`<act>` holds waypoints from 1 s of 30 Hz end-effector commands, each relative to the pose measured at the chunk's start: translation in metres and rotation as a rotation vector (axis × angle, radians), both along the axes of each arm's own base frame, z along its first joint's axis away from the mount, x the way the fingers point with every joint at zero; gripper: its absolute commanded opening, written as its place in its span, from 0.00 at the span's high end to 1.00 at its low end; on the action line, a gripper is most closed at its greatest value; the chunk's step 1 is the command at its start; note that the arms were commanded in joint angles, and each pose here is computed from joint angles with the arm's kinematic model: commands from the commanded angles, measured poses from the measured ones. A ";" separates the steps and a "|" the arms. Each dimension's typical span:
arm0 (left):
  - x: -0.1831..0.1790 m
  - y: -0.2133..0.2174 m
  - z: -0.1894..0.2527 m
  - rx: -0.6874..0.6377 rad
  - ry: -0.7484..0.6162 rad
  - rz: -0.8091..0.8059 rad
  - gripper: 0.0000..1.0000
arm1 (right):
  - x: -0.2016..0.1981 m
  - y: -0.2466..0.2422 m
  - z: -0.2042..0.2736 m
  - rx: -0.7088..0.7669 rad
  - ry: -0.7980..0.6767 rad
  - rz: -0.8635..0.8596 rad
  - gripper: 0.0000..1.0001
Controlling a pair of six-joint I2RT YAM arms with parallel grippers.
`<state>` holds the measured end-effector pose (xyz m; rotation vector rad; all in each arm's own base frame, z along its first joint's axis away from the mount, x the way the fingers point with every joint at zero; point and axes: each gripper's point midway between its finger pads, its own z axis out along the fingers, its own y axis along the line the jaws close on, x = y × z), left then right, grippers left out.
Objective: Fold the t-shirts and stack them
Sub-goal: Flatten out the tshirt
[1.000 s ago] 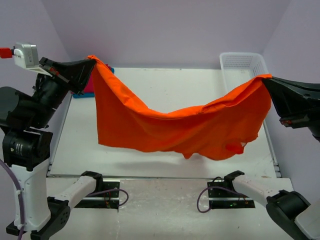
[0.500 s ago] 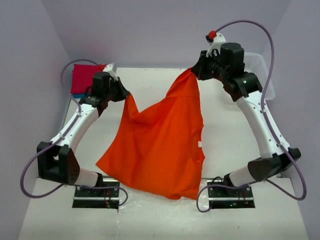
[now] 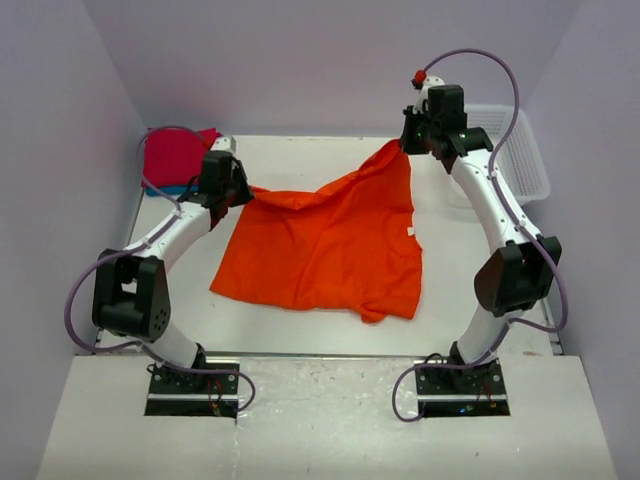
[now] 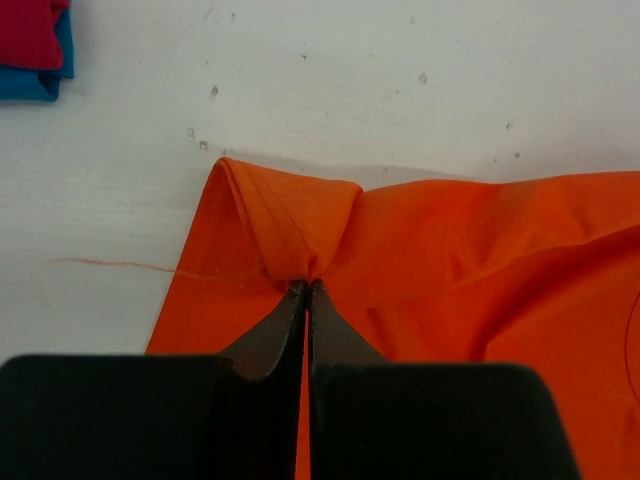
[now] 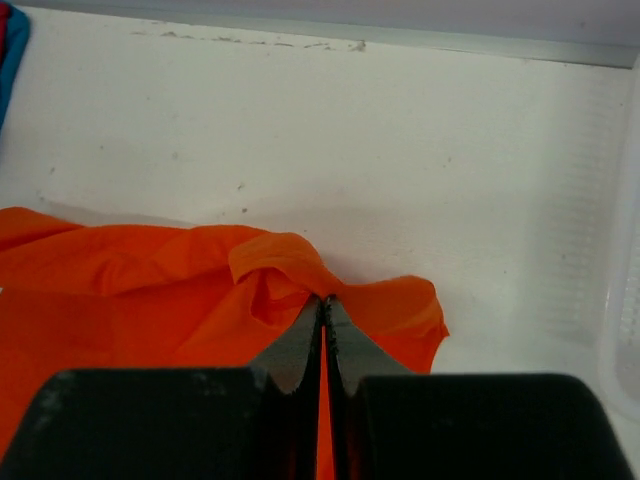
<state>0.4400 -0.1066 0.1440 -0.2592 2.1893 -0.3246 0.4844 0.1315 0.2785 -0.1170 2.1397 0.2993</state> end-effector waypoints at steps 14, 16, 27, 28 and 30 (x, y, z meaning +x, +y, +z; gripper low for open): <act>-0.145 -0.056 0.344 -0.209 -0.813 -0.402 1.00 | -0.217 0.005 0.294 0.146 -0.631 0.204 1.00; -0.176 -0.052 0.372 -0.242 -0.879 -0.438 1.00 | -0.253 -0.001 0.313 0.188 -0.689 0.245 1.00; -0.286 -0.037 0.438 -0.418 -1.051 -0.547 1.00 | -0.395 -0.002 0.362 0.396 -0.866 0.546 1.00; -0.292 -0.037 0.442 -0.427 -1.068 -0.555 1.00 | -0.403 -0.002 0.364 0.408 -0.879 0.565 1.00; -0.293 -0.036 0.443 -0.451 -1.066 -0.545 1.00 | -0.404 -0.002 0.366 0.416 -0.886 0.567 1.00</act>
